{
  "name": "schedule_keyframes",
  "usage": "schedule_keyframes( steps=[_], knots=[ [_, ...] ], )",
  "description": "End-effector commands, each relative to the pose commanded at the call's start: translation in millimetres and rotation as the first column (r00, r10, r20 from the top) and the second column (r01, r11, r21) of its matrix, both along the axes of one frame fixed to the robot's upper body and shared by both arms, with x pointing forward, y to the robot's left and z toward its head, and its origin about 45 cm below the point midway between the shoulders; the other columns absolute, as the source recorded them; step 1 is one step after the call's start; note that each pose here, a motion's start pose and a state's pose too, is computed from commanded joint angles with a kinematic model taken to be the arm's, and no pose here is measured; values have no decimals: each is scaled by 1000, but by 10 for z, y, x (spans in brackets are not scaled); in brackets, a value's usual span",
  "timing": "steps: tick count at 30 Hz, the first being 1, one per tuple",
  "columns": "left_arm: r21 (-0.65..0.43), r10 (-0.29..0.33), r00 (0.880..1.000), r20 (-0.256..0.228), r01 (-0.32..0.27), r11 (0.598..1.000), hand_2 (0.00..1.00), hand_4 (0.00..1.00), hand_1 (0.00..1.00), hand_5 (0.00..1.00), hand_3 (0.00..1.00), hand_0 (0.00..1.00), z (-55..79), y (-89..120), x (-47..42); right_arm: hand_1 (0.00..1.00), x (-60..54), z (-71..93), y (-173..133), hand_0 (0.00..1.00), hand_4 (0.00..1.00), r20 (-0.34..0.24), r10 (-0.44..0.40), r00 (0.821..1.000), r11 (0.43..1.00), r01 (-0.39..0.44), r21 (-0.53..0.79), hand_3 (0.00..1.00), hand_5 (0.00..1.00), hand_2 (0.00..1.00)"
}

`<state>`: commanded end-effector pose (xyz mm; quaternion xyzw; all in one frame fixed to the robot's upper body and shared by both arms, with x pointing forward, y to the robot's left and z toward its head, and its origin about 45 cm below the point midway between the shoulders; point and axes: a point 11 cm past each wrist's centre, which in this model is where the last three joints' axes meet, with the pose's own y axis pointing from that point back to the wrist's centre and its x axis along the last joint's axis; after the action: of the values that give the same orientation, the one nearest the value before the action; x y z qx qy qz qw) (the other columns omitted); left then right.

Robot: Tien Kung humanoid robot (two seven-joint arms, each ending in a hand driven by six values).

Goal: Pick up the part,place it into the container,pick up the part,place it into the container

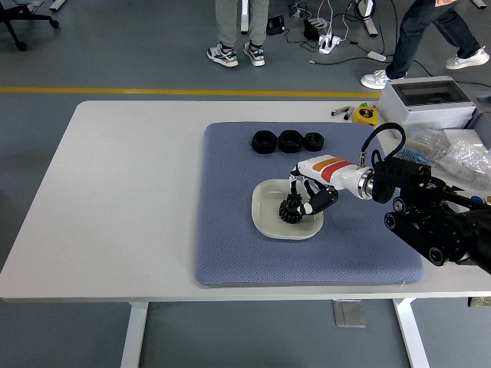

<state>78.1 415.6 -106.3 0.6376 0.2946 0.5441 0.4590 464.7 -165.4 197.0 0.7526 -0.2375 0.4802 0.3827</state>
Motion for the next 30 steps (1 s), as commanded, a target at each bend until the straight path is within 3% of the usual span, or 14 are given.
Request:
schedule_keyframes(
  steps=[6,7,30],
  knots=[
    [0,0,1000,-1,0,1000,769,705,730,678,677,720,-1,-2,-4,134,-3,-40,-9,2,776,-7,-6,1000,1000,6,3,451,278,290],
    [0,0,1000,0,0,1000,769,704,730,676,677,720,-2,-4,-2,152,-4,-47,-7,2,743,-8,-7,1000,1000,7,4,465,340,309],
    [0,-3,1000,0,3,1000,771,706,731,677,679,720,-2,-10,6,181,-10,-110,-55,2,792,-16,-13,1000,1000,12,-8,489,341,360]
  ],
)
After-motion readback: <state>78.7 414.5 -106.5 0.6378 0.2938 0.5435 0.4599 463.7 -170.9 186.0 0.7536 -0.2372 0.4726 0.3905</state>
